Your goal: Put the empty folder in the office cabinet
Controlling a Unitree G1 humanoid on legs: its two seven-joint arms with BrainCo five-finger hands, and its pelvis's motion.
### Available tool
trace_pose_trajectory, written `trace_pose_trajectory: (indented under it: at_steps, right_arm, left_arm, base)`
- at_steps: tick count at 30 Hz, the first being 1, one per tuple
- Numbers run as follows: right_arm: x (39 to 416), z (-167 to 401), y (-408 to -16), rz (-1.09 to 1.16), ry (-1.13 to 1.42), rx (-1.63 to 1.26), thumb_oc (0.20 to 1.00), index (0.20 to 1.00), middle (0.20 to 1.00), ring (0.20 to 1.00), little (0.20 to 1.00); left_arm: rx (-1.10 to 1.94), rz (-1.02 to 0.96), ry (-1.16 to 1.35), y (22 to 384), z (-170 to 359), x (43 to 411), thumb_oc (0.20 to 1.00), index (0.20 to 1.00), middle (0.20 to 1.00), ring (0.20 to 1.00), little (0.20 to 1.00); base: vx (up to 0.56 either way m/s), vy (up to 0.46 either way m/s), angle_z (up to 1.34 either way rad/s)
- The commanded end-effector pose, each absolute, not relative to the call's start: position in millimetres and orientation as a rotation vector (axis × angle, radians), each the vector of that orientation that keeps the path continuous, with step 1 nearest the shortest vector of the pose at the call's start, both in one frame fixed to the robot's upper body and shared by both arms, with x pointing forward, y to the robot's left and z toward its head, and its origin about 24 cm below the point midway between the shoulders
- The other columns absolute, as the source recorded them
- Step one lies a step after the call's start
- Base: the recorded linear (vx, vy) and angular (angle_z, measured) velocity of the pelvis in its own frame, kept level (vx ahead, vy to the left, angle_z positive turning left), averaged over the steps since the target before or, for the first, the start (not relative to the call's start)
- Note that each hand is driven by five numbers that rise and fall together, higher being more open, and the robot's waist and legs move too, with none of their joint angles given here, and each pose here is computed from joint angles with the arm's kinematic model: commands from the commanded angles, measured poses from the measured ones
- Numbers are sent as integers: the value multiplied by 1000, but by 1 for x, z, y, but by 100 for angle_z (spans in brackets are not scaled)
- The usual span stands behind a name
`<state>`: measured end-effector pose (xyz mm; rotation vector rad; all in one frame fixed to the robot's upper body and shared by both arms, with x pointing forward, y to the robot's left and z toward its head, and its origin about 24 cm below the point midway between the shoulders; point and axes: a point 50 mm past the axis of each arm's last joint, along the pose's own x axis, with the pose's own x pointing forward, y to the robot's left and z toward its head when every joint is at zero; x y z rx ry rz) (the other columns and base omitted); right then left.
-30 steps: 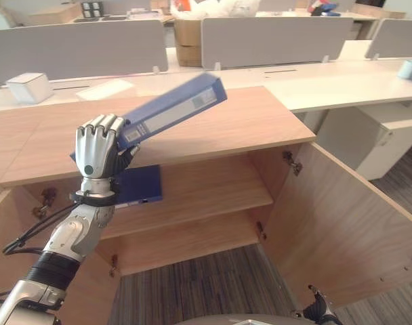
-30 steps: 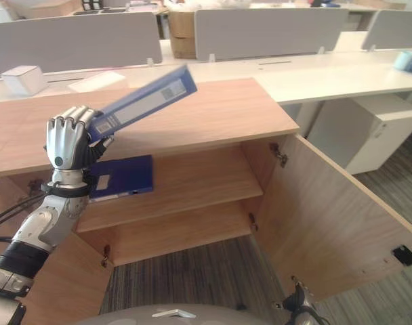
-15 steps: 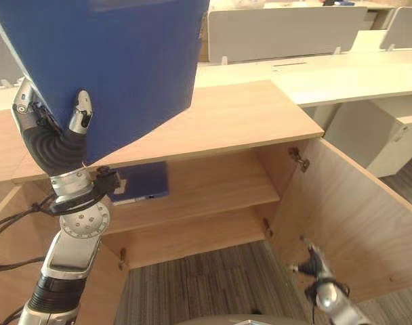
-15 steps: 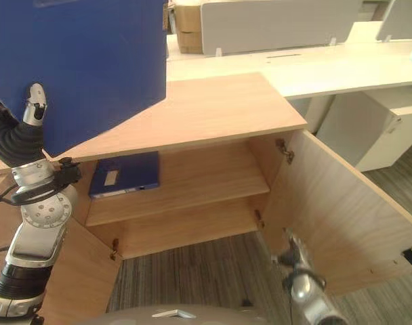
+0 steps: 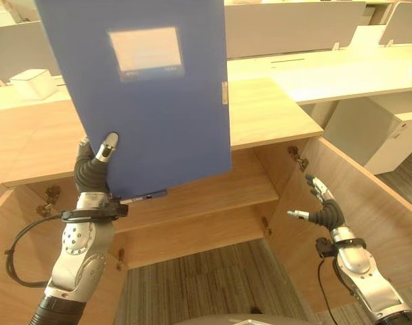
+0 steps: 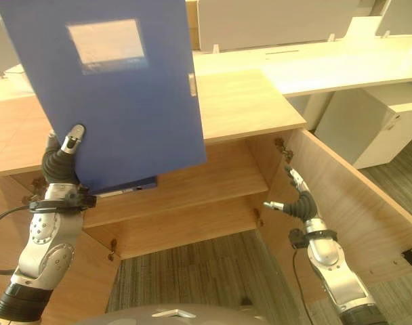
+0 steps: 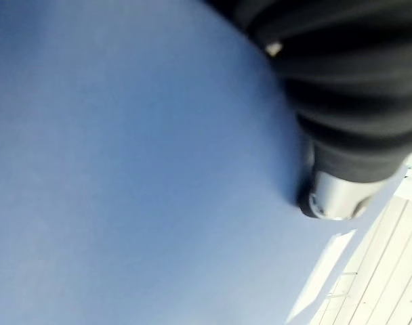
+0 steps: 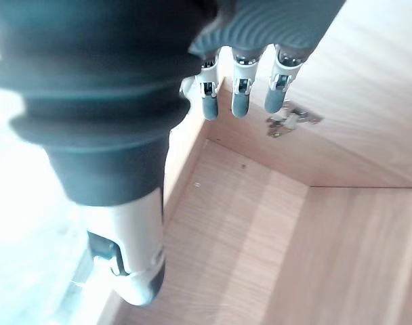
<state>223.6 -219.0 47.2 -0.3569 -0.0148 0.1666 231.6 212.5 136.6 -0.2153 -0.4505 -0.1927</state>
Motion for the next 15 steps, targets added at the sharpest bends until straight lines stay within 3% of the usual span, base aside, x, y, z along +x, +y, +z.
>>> trace_pose_trajectory:
  at_steps: [1,6,15]
  right_arm:
    - [242,98,-226,143,-263,-307,1000,1000,1000,1000,1000]
    - [257,168,-227,62,-580,-213,1000,1000,1000,1000,1000]
    - [273,206,-221,75,-703,-228,1000,1000,1000,1000,1000]
  left_arm:
    - [-196,-220,-591,222,166,236,200,200,200,200,200]
    - [-224,-229,-602,222,165,234,200,200,200,200,200]
    - [-220,-285,-571,216,162,234,200,200,200,200,200]
  base:
    - [0,0,0]
    - [0,0,0]
    - [-7,-7,3]
